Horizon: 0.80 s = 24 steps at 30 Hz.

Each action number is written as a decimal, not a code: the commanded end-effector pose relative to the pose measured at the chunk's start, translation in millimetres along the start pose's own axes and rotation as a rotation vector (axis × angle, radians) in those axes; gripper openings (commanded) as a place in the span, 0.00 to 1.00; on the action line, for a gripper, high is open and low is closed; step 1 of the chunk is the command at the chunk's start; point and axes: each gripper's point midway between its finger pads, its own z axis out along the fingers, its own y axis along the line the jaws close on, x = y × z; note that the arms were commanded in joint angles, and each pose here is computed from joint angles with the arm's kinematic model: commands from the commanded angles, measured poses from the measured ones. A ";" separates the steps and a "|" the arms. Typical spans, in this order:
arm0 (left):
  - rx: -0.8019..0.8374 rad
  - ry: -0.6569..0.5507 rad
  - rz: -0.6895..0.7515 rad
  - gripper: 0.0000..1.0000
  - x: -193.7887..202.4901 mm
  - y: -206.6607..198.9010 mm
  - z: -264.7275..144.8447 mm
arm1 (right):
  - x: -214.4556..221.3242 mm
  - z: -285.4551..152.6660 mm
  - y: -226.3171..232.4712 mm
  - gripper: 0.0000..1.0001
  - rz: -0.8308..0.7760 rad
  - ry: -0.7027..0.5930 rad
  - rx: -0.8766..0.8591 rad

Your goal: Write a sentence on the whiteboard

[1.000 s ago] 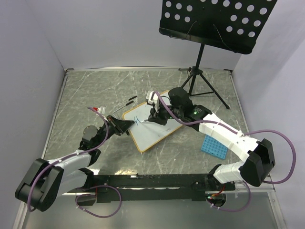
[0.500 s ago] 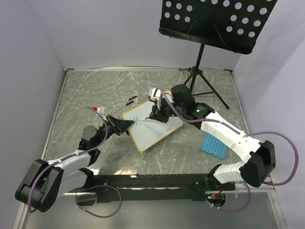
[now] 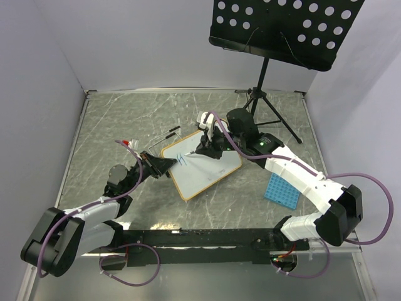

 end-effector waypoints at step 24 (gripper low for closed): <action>0.171 -0.105 0.054 0.01 -31.3 -46.6 0.6 | 16.5 10.4 -4.5 0.00 0.024 0.032 0.007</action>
